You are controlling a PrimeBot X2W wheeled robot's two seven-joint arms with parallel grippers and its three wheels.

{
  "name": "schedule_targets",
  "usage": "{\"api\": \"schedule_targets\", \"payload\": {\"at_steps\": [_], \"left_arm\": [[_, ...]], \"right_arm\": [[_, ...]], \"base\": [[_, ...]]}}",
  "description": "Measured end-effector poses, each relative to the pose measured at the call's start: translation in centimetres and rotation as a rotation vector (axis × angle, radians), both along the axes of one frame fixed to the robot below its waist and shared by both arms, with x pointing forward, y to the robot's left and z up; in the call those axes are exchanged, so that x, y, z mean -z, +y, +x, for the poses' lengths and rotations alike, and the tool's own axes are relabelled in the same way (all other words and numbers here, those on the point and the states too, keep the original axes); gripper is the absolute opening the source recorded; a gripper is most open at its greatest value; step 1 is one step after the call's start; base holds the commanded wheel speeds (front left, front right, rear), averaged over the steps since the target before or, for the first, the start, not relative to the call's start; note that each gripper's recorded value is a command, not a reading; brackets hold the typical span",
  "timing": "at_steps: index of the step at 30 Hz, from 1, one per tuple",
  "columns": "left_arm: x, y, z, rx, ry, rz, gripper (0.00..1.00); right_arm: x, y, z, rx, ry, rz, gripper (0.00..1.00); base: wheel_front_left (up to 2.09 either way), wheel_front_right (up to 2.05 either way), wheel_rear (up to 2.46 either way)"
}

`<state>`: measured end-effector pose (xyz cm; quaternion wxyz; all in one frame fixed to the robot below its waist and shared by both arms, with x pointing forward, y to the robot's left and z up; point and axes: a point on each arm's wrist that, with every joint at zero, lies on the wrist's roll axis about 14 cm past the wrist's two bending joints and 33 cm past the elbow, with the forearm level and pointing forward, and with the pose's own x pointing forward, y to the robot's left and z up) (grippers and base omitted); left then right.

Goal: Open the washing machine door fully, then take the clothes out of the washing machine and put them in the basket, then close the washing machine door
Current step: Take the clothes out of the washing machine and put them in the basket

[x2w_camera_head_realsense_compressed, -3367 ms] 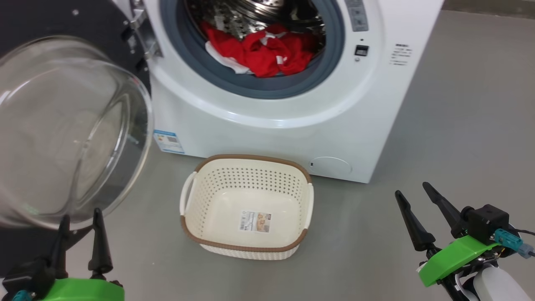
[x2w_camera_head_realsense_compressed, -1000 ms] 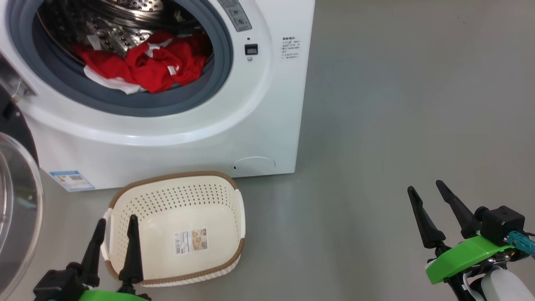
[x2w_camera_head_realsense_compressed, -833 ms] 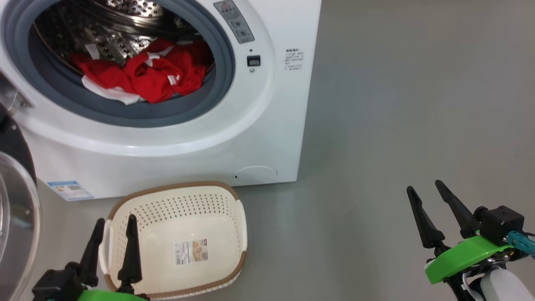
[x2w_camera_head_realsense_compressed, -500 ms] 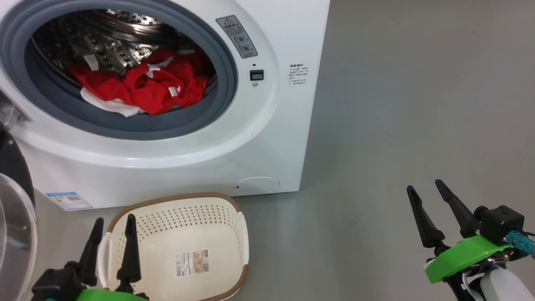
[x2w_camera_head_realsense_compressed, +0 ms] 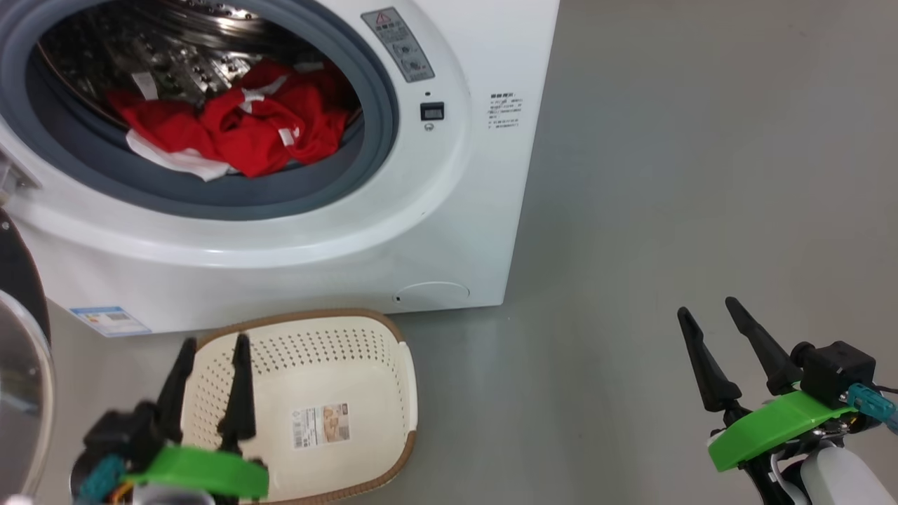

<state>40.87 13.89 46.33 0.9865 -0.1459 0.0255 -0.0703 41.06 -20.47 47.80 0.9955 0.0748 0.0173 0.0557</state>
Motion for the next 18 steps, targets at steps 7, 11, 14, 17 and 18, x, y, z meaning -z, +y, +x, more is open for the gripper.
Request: {"api": "schedule_targets", "payload": {"at_steps": [7,11,14,17,18], "left_arm": [[-0.8,-0.9,5.5,0.035,-0.031,0.054,1.00],[-0.9,-1.0,9.1,0.045,-0.024,0.086,1.00],[-1.3,-1.1,12.6,0.059,-0.017,0.132,1.00],[-1.3,-1.3,14.9,0.071,0.003,0.166,1.00],[-1.2,-1.4,15.6,0.076,0.015,0.178,1.00]], "right_arm": [[0.6,0.5,1.6,-0.006,0.007,0.013,1.00],[1.1,1.0,2.4,-0.014,0.016,0.017,1.00],[1.7,0.9,2.7,-0.008,0.031,0.023,1.00],[2.1,0.6,3.0,0.004,0.038,0.023,1.00],[2.1,0.6,3.1,0.007,0.037,0.026,1.00]], "base": [[0.00,0.00,0.00],[0.00,0.00,0.00],[0.00,0.00,0.00],[0.00,0.00,0.00],[0.00,0.00,0.00]]}}
